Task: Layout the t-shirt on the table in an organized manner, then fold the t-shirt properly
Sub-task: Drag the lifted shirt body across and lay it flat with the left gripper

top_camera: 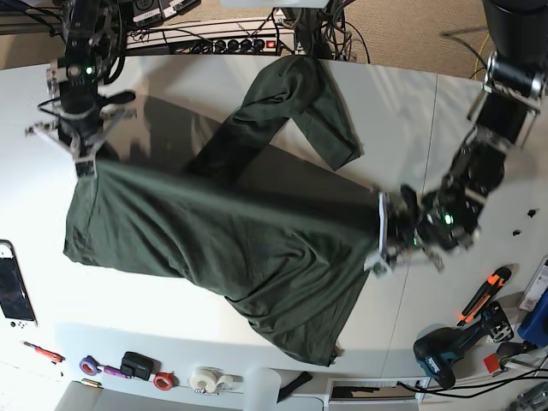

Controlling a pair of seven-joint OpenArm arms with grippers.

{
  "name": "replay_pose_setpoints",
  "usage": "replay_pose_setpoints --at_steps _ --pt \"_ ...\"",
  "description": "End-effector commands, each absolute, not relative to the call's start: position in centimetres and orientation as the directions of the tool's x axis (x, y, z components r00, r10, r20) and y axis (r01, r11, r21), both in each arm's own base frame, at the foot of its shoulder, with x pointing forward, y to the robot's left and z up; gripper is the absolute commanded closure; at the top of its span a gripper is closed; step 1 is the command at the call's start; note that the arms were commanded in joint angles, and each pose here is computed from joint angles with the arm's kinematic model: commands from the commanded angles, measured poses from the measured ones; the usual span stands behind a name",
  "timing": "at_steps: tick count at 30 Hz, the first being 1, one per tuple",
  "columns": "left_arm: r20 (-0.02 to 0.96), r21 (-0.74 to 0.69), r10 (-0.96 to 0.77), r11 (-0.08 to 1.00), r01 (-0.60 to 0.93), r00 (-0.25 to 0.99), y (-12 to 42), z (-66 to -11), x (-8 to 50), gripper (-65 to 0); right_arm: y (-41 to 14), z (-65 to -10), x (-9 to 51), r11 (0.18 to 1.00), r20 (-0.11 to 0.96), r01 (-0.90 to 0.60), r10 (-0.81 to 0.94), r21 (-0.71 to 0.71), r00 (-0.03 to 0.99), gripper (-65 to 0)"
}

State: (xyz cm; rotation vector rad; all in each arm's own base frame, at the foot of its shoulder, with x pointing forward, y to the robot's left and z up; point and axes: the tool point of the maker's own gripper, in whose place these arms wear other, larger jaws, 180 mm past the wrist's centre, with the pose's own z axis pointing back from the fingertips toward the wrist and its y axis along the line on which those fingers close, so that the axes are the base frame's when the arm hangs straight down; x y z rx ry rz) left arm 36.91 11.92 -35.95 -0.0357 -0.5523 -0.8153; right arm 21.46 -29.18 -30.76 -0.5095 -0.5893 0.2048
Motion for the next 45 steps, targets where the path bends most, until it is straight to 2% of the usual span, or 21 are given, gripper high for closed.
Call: replay_pose_setpoints --at_steps 1,8,9,10,12,13,14,15,21,25,28,33,39,42,45 --pt "0.496 0.206 -0.683 0.693 0.691 0.536 12.4 -35.0 37.6 0.0 -29.6 -30.1 21.3 0.844 0.480 -0.037 0.339 -0.535 0.809 0.0" --pt "0.420 0.205 -0.708 0.683 0.701 0.568 13.3 -38.3 34.7 0.0 -29.2 -30.8 20.6 0.853 0.471 -0.059 0.342 -0.518 0.813 0.0" --pt "0.417 0.201 -0.708 0.683 0.702 0.570 13.3 -38.4 34.5 0.0 -29.0 -30.7 20.8 0.856 0.485 -0.060 0.347 -0.513 0.803 -3.8" --pt "0.416 0.199 -0.708 0.683 0.702 0.571 13.3 -38.5 34.4 -2.5 -28.8 -30.6 21.1 0.860 0.499 -0.062 0.350 -0.506 0.793 -12.6" --pt "0.417 0.200 -0.708 0.683 0.703 0.570 13.3 -38.5 34.5 -21.1 -28.6 -30.3 21.5 0.861 0.522 -0.062 0.361 -0.504 0.773 -27.2" --pt "0.420 0.202 -0.708 0.683 0.702 0.568 13.3 -38.4 34.6 -28.4 -28.5 -30.2 21.7 0.861 0.532 -0.062 0.366 -0.504 0.764 -30.3" --pt "0.424 0.205 -0.707 0.683 0.701 0.565 13.2 -38.2 34.8 -32.5 -28.3 -29.9 22.0 0.862 0.545 -0.060 0.371 -0.504 0.752 -30.7" --pt "0.432 0.212 -0.707 0.683 0.699 0.560 13.2 -38.0 35.1 -33.3 -28.3 -29.6 22.4 0.861 0.560 -0.057 0.377 -0.505 0.738 -30.7" --pt "0.507 0.244 -0.694 0.684 0.687 0.511 12.2 -35.9 36.6 -33.3 -28.1 -26.7 25.4 0.847 0.645 -0.008 0.411 -0.532 0.645 -30.7" --pt "0.578 0.286 -0.670 0.702 0.652 0.466 11.8 -32.8 37.6 -33.3 -29.3 -23.6 27.2 0.806 0.694 0.098 0.433 -0.584 0.574 -30.7" --pt "0.636 0.313 -0.637 0.729 0.608 0.436 12.2 -30.0 38.7 -33.2 -28.8 -23.7 27.5 0.830 0.716 0.093 0.412 -0.550 0.564 -30.6" --pt "0.694 0.301 -0.584 0.766 0.568 0.420 13.1 -27.4 39.4 -33.2 -26.9 -27.3 25.5 0.891 0.661 -0.032 0.359 -0.452 0.659 -30.6" --pt "0.714 0.221 -0.547 0.768 0.601 0.437 13.0 -28.2 38.1 -33.2 -26.8 -30.5 21.8 0.899 0.549 -0.099 0.344 -0.426 0.762 -30.6" --pt "0.717 0.153 -0.534 0.747 0.646 0.448 11.9 -29.4 36.6 -33.2 -26.4 -30.6 20.8 0.897 0.534 -0.119 0.355 -0.425 0.768 -30.6" --pt "0.725 0.068 -0.517 0.712 0.699 0.456 10.4 -30.4 34.8 -33.2 -24.3 -29.2 20.6 0.897 0.570 -0.183 0.401 -0.402 0.717 -30.6"
